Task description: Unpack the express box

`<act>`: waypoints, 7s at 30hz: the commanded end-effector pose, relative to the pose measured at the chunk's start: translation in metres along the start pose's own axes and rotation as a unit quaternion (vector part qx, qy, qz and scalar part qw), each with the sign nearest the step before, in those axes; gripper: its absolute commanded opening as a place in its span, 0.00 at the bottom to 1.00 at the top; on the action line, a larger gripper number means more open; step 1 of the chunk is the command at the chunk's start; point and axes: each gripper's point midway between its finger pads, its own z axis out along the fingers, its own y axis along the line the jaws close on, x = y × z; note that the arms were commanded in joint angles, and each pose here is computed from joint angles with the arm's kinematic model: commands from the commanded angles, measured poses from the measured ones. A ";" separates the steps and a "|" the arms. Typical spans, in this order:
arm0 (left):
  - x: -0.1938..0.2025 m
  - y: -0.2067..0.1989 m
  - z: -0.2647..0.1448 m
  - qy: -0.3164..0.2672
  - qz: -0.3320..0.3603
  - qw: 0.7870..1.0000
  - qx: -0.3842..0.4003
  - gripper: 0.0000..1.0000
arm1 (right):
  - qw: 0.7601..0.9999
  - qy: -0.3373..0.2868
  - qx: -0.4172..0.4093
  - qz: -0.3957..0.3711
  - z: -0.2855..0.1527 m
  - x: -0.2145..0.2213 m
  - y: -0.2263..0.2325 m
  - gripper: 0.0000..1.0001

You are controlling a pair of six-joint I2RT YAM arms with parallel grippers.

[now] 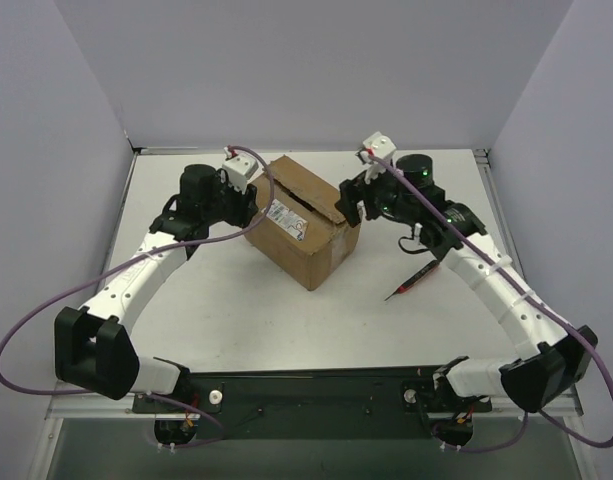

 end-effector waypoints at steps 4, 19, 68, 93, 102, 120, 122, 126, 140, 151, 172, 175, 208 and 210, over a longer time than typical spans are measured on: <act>-0.003 0.003 0.008 -0.021 -0.055 0.998 0.013 0.52 | 0.993 -0.045 -0.005 -0.106 0.069 -0.026 0.039 0.72; -0.027 -0.042 0.010 -0.064 -0.087 0.984 0.143 0.51 | 0.970 -0.022 0.083 -0.227 0.111 -0.016 0.023 0.69; 0.020 -0.053 0.043 -0.005 -0.117 0.976 0.183 0.48 | 0.957 -0.061 0.157 -0.235 0.101 -0.053 -0.064 0.62; 0.024 -0.048 0.033 0.014 -0.044 0.984 0.174 0.46 | 0.983 0.145 -0.012 0.114 0.143 0.149 -0.075 0.48; 0.001 -0.035 0.005 -0.023 0.033 0.988 0.146 0.47 | 0.938 0.260 -0.065 0.219 0.072 0.245 0.009 0.58; -0.040 0.002 -0.054 -0.006 0.017 1.000 -0.002 0.69 | 0.994 0.003 0.078 0.078 0.035 0.035 -0.074 0.57; -0.027 -0.006 -0.053 0.030 0.022 0.999 0.007 0.70 | 0.995 -0.058 0.067 0.052 0.036 -0.015 -0.067 0.57; -0.002 -0.013 -0.044 0.075 0.053 0.996 -0.012 0.73 | 0.995 -0.093 0.028 0.028 0.060 -0.058 -0.028 0.58; 0.022 -0.025 -0.029 0.113 0.119 0.986 -0.036 0.75 | 0.976 0.039 0.004 0.216 0.073 0.039 0.020 0.62; 0.032 -0.030 -0.017 0.134 0.120 0.983 -0.023 0.75 | 0.932 0.055 -0.065 0.352 0.075 0.069 0.015 0.16; -0.027 0.030 -0.042 0.189 0.283 0.916 -0.213 0.78 | 0.933 0.056 -0.027 0.355 0.067 0.090 -0.010 0.00; -0.042 0.049 -0.050 0.176 0.260 0.919 -0.239 0.78 | 0.934 0.061 -0.022 0.351 0.065 0.095 -0.013 0.00; 0.079 -0.035 0.017 0.234 -0.092 0.958 0.136 0.57 | 0.955 0.098 -0.010 0.280 0.067 0.123 -0.020 0.00; 0.078 -0.046 0.016 0.230 -0.127 0.949 0.173 0.57 | 0.955 0.101 -0.011 0.280 0.068 0.125 -0.019 0.00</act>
